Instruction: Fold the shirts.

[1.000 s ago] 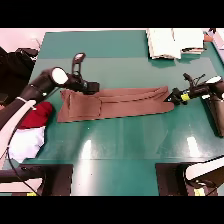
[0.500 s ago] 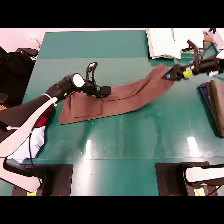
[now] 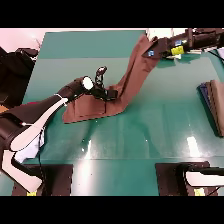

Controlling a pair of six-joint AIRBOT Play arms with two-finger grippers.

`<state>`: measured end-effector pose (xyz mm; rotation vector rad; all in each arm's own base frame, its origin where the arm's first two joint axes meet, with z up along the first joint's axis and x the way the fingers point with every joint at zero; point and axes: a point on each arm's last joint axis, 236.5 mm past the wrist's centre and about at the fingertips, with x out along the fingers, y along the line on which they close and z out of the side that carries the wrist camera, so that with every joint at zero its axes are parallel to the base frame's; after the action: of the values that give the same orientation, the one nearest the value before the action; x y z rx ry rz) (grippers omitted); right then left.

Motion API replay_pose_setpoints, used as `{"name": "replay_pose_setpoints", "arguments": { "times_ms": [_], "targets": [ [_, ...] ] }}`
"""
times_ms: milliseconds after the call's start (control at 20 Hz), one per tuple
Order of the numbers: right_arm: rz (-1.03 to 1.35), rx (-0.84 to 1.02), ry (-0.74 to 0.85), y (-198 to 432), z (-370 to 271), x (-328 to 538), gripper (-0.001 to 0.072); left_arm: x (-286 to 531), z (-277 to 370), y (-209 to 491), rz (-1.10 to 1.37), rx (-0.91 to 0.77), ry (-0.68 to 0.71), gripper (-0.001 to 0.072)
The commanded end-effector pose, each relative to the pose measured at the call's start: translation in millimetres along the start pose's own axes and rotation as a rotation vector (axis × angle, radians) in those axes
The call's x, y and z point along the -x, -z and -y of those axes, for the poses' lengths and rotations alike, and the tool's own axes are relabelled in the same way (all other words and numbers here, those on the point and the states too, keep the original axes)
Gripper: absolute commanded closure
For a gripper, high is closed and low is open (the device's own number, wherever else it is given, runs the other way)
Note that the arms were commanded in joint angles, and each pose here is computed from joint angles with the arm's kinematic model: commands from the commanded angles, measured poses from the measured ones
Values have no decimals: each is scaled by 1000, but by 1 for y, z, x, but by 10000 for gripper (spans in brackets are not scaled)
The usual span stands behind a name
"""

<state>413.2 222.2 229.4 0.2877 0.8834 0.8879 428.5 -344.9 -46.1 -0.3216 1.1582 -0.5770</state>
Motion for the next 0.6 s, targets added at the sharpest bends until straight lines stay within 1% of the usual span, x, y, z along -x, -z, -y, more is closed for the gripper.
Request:
{"name": "replay_pose_setpoints", "arguments": {
  "times_ms": [0,150,300,450,500,550],
  "targets": [
    [4,41,-46,-2,-35,-15,692,13,-2,-10,-15,-8,1,687],
    [-14,77,-91,3,-63,-37,691,82,-21,-64,133,-17,-38,687],
    [-37,95,-159,13,-94,-82,691,205,-54,-119,373,-26,-128,687],
    [-11,102,-325,23,-148,-153,691,338,-86,-140,609,-40,-272,687],
    [14,96,-353,27,-161,-182,682,373,-91,-139,671,-39,-310,687],
    [33,107,-360,32,-170,-207,545,400,-94,-137,719,-32,-332,687]
  ]
}}
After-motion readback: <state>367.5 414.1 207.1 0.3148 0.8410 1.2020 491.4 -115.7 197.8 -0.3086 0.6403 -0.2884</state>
